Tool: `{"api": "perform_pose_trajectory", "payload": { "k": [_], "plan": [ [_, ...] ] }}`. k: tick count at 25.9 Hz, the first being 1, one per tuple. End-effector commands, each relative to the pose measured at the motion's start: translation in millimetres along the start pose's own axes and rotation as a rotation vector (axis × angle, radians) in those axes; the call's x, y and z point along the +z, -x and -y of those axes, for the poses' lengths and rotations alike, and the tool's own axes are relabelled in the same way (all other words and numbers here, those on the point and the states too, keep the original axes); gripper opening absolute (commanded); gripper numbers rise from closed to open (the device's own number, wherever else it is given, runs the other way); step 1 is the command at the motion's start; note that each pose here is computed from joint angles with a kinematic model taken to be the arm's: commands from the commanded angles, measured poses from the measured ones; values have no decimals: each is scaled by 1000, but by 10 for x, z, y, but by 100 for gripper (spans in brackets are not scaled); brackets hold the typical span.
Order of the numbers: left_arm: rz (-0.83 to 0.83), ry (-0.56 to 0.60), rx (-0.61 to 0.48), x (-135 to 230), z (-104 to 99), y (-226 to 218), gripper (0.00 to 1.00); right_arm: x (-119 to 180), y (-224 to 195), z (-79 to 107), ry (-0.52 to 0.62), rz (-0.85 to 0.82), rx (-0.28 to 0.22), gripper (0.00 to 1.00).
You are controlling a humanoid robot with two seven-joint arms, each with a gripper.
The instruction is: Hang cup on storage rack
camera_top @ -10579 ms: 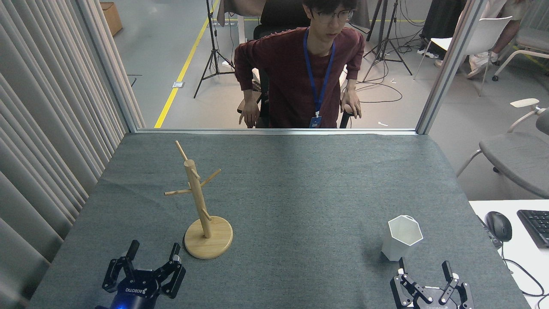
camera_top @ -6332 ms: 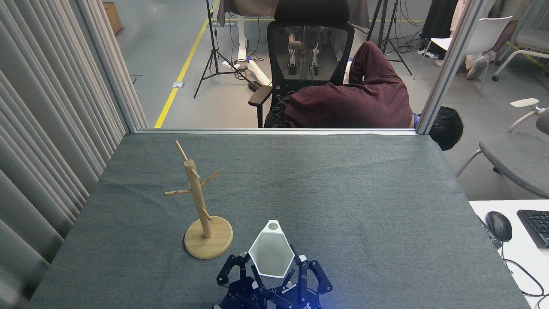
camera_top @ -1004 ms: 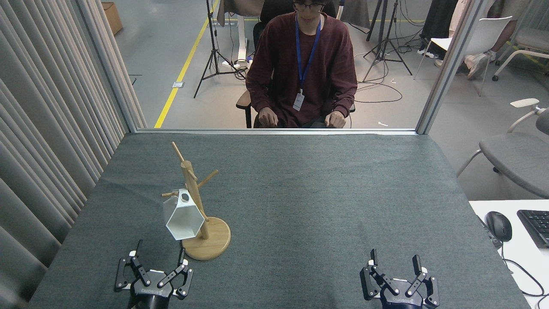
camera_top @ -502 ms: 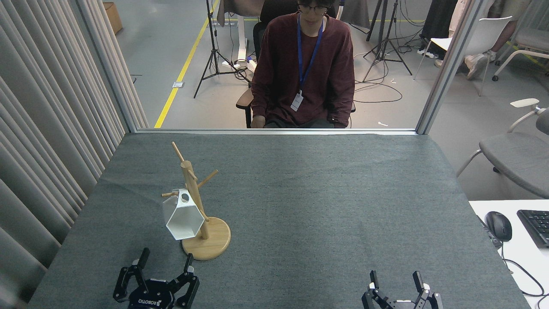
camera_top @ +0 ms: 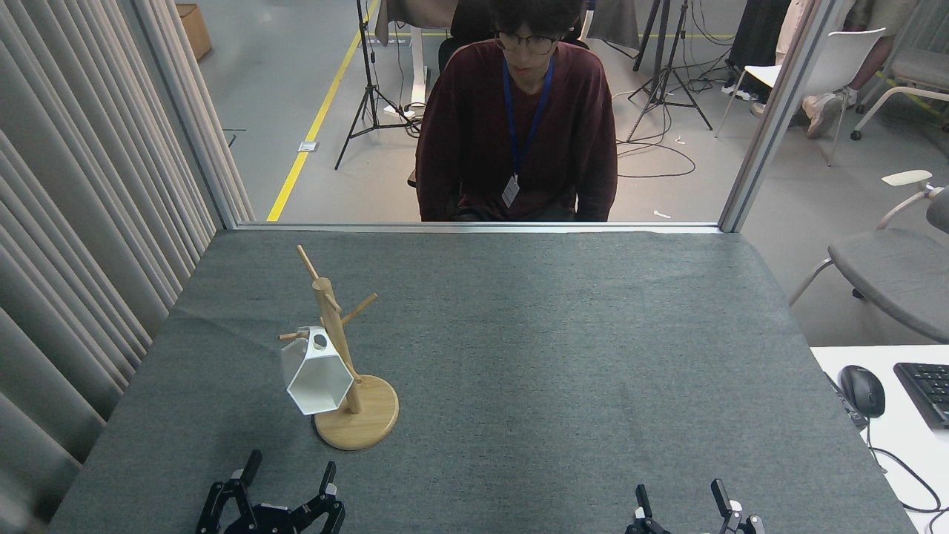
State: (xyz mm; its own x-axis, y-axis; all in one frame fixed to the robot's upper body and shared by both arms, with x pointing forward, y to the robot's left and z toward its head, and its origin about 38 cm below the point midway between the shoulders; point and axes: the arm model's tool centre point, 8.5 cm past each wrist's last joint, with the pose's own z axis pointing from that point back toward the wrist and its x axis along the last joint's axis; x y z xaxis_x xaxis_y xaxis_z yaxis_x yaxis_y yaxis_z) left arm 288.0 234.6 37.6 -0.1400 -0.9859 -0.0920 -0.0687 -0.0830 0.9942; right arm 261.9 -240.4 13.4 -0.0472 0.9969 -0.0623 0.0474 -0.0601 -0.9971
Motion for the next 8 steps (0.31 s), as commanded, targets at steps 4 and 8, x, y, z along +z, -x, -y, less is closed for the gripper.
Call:
{"api": "perform_pose_trajectory", "payload": {
  "k": [4,8],
  "plan": [
    [-4,-6,20,5,-13,4,99,-22,44,20,8,-18,1,99],
    [-3,-7,27,5,-14,4,99,-33,51,28,11,-20,-1,99]
  ]
}}
